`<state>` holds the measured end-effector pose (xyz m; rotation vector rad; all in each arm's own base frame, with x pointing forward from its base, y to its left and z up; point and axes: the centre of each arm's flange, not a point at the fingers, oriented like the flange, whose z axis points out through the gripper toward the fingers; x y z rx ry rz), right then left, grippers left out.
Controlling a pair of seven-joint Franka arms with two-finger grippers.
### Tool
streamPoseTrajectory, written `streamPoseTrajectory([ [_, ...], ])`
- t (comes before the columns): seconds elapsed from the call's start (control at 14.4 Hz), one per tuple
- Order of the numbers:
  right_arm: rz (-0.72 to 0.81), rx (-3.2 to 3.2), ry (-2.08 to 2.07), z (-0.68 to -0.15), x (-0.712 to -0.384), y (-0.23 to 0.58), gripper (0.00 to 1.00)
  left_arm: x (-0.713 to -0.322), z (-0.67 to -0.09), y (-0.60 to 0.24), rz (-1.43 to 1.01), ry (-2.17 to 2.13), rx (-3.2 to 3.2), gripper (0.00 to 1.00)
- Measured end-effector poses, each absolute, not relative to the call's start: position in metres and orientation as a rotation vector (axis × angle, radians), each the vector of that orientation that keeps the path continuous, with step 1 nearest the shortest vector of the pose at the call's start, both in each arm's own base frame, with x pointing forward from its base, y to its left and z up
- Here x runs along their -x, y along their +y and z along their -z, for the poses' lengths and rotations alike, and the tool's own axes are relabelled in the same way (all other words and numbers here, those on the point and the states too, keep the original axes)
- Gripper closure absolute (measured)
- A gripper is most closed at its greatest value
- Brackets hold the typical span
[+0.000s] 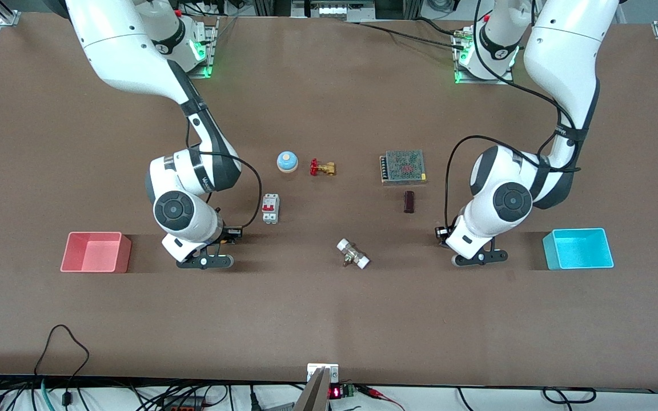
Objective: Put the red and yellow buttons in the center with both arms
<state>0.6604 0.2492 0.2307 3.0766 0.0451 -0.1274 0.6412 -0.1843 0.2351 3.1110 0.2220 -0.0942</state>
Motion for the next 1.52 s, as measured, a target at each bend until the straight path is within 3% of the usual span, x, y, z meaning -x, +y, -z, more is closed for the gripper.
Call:
streamPoseTrajectory([
  [0.14, 0.139, -3.073, 0.042, -0.225, -0.658, 0.252, 0.63, -0.643, -0.237, -0.184, 0.085, 0.232, -3.109, 0.37],
  [0.28, 0.136, -3.073, 0.041, -0.226, -0.657, 0.255, 0.58, -0.646, -0.243, -0.182, 0.066, 0.239, -3.106, 0.33],
  [0.48, 0.116, -3.078, 0.049, -0.232, -0.659, 0.260, 0.30, -0.657, -0.269, -0.168, -0.001, 0.274, -3.098, 0.11],
  [0.69, 0.031, -3.095, 0.028, -0.278, -0.668, 0.254, 0.00, -0.662, -0.320, -0.132, -0.031, 0.292, -3.097, 0.08],
  [1.18, -0.144, -3.131, -0.155, -0.463, -0.666, 0.171, 0.00, -0.645, -0.436, -0.055, -0.060, 0.203, -3.115, 0.06],
  [1.52, -0.109, -3.118, -0.223, -0.517, -0.657, 0.071, 0.00, -0.617, -0.510, -0.003, -0.099, 0.070, -3.130, 0.00],
])
